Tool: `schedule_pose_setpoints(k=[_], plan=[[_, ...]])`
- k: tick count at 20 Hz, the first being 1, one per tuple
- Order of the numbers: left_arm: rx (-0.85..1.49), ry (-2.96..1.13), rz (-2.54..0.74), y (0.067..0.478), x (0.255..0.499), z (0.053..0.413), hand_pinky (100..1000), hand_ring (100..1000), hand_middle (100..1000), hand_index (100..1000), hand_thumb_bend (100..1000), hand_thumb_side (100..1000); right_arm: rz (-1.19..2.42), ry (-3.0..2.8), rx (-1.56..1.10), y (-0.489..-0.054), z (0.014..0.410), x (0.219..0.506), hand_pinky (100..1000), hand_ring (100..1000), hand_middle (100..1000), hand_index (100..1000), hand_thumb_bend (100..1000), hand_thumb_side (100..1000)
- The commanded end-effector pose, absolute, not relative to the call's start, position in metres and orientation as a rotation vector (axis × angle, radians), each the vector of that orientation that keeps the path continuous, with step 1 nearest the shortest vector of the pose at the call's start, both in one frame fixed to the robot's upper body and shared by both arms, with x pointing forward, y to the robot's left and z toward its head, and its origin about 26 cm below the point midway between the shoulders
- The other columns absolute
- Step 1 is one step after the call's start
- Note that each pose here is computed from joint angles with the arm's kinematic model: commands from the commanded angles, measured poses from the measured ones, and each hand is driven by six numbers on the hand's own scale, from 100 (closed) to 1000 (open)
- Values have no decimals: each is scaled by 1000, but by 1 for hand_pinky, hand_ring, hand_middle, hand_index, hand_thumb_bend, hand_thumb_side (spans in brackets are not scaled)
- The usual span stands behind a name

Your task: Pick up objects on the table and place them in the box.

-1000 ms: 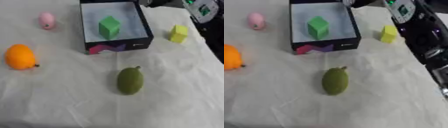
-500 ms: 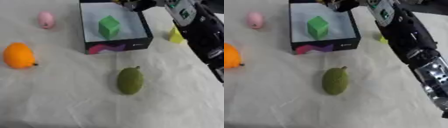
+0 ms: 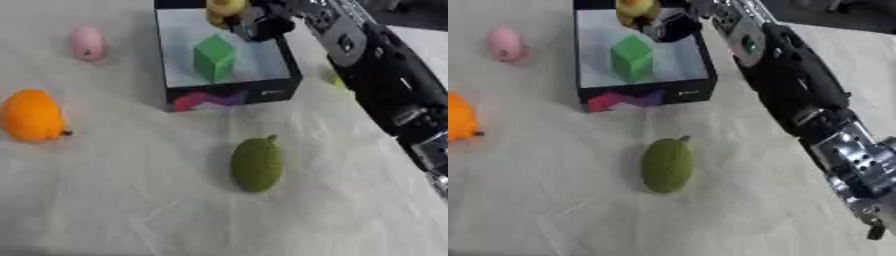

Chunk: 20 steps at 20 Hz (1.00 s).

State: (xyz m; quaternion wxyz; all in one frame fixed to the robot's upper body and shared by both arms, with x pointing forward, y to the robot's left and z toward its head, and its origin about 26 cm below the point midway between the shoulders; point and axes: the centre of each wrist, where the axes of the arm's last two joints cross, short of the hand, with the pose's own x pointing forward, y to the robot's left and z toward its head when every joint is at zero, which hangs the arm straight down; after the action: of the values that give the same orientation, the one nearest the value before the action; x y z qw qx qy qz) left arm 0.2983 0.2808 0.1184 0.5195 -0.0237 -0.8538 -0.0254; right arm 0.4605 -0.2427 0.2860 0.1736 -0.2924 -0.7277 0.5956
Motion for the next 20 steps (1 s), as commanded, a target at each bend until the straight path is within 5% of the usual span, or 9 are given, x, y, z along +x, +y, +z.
schedule_pose_setpoints(k=[1, 15, 20], plan=[[-50, -2063, -77, 283, 299, 124, 951, 767, 668, 729, 180, 914, 1724, -2058, -884, -246, 295, 459, 746, 689, 507, 662, 115, 426], [-41, -2055, -70, 284, 298, 121, 952, 763, 659, 723, 182, 919, 1848, -1947, -979, -253, 288, 460, 819, 868, 740, 857, 144, 625], [-41, -2053, -68, 284, 298, 121, 953, 763, 655, 721, 182, 918, 1871, -1902, -993, -258, 286, 461, 860, 900, 806, 927, 243, 665]])
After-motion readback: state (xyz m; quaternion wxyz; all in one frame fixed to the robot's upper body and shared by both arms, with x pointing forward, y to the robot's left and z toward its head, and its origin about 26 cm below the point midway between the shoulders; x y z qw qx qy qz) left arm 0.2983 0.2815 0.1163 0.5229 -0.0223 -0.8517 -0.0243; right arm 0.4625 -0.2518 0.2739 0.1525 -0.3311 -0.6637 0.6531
